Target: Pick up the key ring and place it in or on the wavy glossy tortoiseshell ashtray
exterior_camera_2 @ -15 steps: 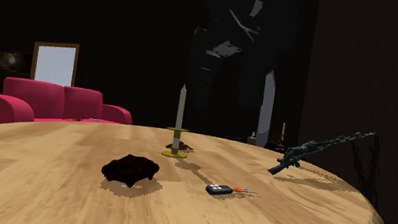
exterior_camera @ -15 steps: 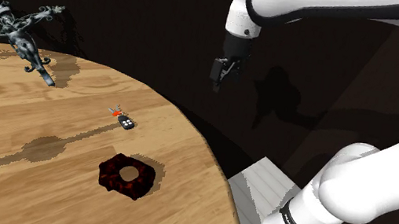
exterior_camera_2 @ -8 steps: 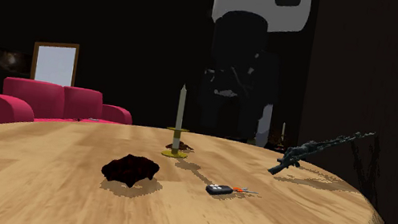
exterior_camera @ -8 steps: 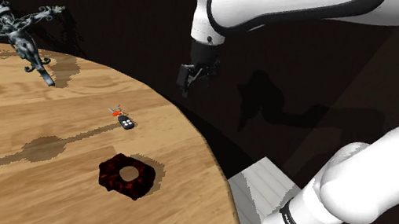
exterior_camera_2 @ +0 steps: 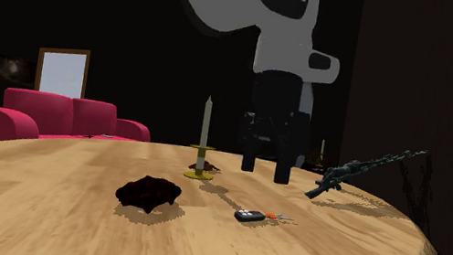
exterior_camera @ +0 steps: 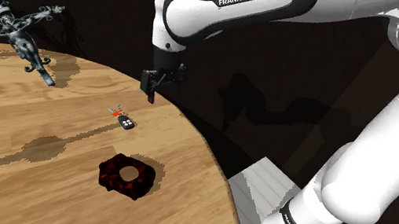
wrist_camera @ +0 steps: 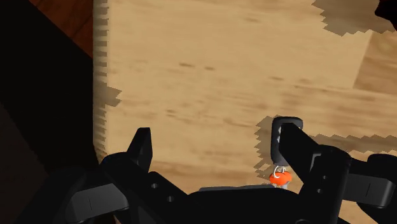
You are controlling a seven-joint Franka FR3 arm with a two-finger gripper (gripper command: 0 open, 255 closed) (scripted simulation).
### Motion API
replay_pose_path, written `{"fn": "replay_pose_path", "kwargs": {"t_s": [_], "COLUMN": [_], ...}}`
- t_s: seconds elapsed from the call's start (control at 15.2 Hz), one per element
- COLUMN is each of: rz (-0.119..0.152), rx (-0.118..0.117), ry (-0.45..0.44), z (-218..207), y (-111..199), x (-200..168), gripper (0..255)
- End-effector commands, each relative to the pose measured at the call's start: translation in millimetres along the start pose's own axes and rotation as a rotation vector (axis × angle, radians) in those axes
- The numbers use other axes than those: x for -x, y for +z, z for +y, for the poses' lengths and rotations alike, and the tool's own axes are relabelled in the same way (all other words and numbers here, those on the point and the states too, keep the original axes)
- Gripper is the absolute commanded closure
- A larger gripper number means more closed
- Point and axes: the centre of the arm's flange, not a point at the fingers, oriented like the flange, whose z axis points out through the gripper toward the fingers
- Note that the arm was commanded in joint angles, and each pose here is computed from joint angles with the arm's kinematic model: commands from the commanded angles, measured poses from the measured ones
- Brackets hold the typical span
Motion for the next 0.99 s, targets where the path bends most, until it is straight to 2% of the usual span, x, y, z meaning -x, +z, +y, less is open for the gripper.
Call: {"fn": "replay_pose_path", "kwargs": {"t_s": [0.0,0.53,0.92], "rz": [0.000,-0.003,-0.003], "rx": [-0.008,-0.034,-0.034], "ry": [0.001,0.001,0.001], "z": [-20.4,-88.7,-89.7], "y": [10.5,43.6,75.3], "x": [-16.8,-80.9,-80.8], "gripper": [0,0,0]}}
